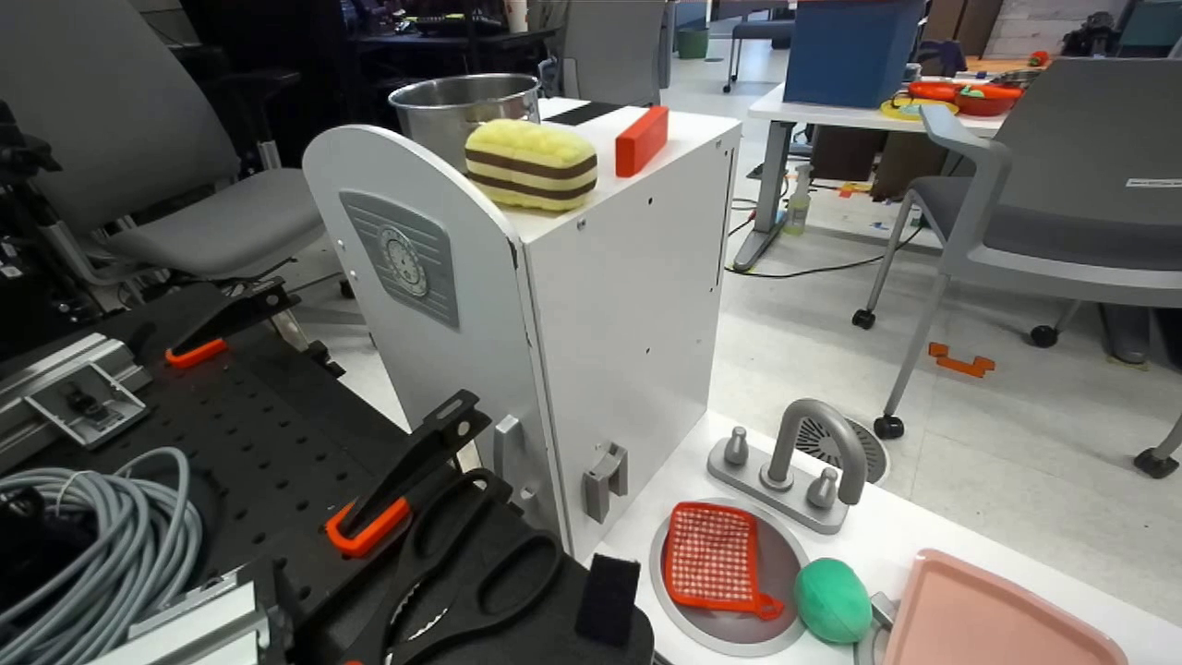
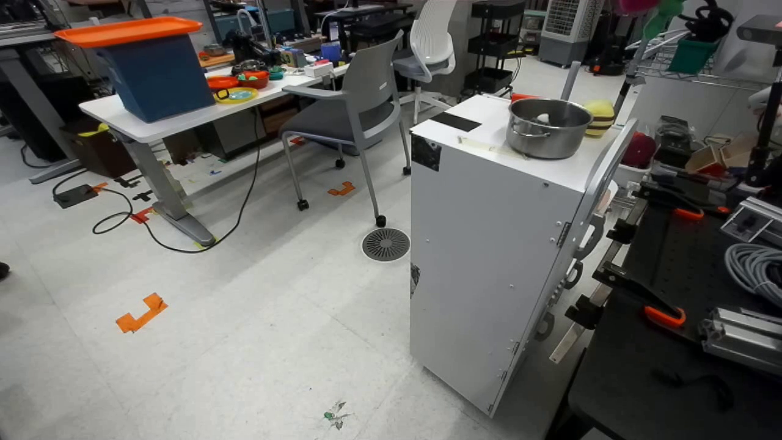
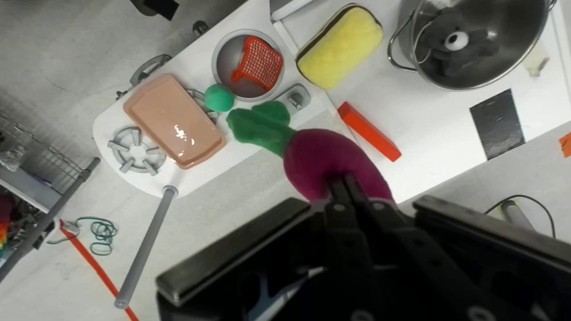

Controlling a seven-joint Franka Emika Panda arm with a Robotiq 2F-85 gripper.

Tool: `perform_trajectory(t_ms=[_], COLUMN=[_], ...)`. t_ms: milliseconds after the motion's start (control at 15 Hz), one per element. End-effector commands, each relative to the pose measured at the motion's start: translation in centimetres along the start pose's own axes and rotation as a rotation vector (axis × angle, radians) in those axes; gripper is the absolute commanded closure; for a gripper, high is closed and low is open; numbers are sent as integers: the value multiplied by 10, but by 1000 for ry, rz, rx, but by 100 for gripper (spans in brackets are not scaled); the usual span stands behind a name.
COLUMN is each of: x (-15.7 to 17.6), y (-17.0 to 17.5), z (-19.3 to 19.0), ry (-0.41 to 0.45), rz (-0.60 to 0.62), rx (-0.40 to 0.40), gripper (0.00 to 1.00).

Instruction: Remove the purple plushy from the pot and put it in the sink

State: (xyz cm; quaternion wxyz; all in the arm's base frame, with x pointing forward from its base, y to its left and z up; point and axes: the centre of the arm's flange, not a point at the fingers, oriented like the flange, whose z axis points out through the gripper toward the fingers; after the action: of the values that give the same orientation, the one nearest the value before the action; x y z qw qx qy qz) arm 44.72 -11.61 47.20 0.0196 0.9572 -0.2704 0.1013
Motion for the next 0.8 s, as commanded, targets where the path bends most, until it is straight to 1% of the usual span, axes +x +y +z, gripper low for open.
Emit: perform_trajectory(t_ms=[0,200,333,533,733], x=[23,33,43,55,59], y=[6,0,-4,-6,-3], z=[-1,8,13,11,6], ry=[-26,-35,-38,-31,-11], rz=[61,94,119,167,198], rx=[-50,-73,-71,-96,-123], gripper=[100,100,100,100,100])
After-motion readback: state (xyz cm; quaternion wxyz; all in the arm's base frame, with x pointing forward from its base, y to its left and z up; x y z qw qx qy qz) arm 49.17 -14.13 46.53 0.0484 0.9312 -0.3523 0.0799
